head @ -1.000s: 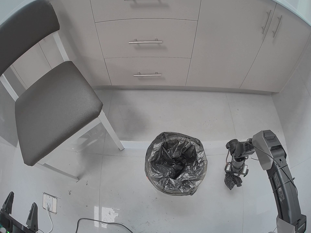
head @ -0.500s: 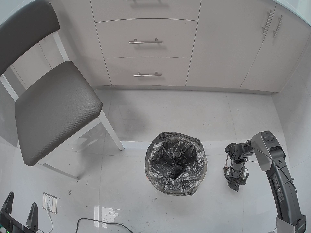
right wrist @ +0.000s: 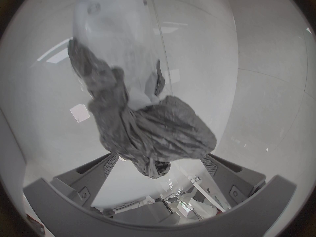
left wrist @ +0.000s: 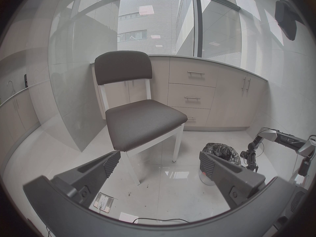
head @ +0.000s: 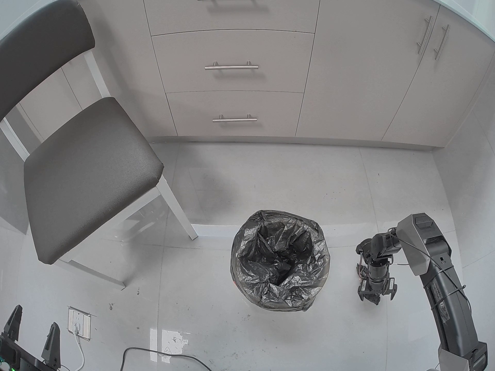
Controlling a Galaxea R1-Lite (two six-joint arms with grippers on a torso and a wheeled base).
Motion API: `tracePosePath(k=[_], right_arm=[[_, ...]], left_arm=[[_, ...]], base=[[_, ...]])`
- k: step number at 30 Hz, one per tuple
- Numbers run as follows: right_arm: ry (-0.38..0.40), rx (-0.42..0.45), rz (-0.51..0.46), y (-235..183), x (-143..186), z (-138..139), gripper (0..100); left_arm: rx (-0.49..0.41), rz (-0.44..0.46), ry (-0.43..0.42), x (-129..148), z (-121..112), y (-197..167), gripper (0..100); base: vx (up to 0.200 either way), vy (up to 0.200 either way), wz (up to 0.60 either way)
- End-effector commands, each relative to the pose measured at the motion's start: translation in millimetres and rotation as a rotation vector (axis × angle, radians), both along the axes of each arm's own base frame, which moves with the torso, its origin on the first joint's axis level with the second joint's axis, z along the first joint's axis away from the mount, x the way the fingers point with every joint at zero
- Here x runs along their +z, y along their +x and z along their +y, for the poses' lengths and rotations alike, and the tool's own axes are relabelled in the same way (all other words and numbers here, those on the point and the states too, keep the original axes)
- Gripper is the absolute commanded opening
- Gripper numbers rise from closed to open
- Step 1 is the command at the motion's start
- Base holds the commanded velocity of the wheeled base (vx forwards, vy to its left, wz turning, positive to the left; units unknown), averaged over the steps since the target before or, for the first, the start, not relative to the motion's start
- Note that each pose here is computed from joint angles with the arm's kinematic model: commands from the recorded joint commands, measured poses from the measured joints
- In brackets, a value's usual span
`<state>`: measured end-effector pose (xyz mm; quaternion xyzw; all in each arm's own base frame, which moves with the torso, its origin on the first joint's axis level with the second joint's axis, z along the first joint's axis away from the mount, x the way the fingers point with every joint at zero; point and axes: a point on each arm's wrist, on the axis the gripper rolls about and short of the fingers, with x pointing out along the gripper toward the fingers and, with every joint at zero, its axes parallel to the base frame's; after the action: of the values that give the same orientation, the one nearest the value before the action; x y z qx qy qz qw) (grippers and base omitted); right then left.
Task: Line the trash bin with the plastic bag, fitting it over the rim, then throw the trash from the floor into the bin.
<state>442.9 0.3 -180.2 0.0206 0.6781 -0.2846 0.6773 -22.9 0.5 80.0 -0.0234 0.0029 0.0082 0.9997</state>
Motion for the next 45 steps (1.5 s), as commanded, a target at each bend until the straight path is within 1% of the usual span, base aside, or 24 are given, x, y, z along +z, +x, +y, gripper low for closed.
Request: tracePosePath(k=[1,4,8,10,11,12,16,19,21,22,24,27,30,34,37,39,40,42,45], right_arm=[[-0.003,-0.007,0.071,-11,-16,0,100],[-0.014,-0.014,0.129,-19,-26,0,100],[-0.022,-0.047,0.155,-24,-26,0,100],[-0.026,-0.065,0.158,-24,-26,-1,100],[-0.031,-0.098,0.147,-25,-26,-1,100],[-0.033,-0.108,0.143,-25,-26,-1,100],[-0.033,-0.139,0.122,-23,-26,-5,100],[-0.011,-0.139,0.109,-21,-27,-11,100],[0.034,-0.104,0.116,-20,-27,-11,100],[0.063,-0.072,0.128,-20,-28,-11,100],[0.093,-0.012,0.151,-20,-28,-10,100],[0.108,0.069,0.175,-20,-28,-9,100],[0.116,0.127,0.19,-20,-28,-6,100],[0.107,0.162,0.155,-15,-29,-5,100],[0.101,0.191,0.159,-15,-29,-5,100],[0.074,0.2,0.157,-14,-27,-5,100],[0.074,0.2,0.157,-14,-27,-5,100],[0.061,0.202,0.146,-11,-23,-6,100],[0.054,0.208,0.11,-3,0,-6,100]], left_arm=[[0.001,-0.002,-0.001,-4,0,0,100],[0.001,-0.002,-0.001,-4,0,0,100],[0.001,-0.002,-0.001,-4,0,0,100],[0.001,-0.002,-0.001,-4,0,0,100],[0.001,-0.002,-0.001,-4,0,0,100],[0.001,-0.002,-0.001,-4,0,0,100],[0.001,-0.003,-0.001,-4,0,0,100],[0.001,-0.002,-0.001,-4,0,0,100],[0.001,-0.002,-0.001,-4,0,0,100],[0.001,-0.002,-0.001,-4,0,0,100],[0.001,-0.002,-0.001,-4,0,0,100],[0.001,-0.003,-0.001,-4,0,0,100],[0.001,-0.002,-0.001,-4,0,0,100],[0.001,-0.003,-0.001,-4,0,0,100],[0.001,-0.002,-0.001,-4,0,0,100],[0.001,-0.002,-0.001,-4,0,0,100],[0.001,-0.002,-0.001,-4,0,0,100],[0.001,-0.002,-0.001,-4,0,0,100],[0.001,-0.002,-0.001,-4,0,0,100]], base=[[0.0,0.0,0.0],[0.0,0.0,0.0],[0.0,0.0,0.0],[0.0,0.0,0.0],[0.0,0.0,0.0],[0.0,0.0,0.0],[0.0,0.0,0.0],[0.0,0.0,0.0],[0.0,0.0,0.0],[0.0,0.0,0.0],[0.0,0.0,0.0],[0.0,0.0,0.0],[0.0,0.0,0.0],[0.0,0.0,0.0],[0.0,0.0,0.0],[0.0,0.0,0.0],[0.0,0.0,0.0],[0.0,0.0,0.0],[0.0,0.0,0.0]])
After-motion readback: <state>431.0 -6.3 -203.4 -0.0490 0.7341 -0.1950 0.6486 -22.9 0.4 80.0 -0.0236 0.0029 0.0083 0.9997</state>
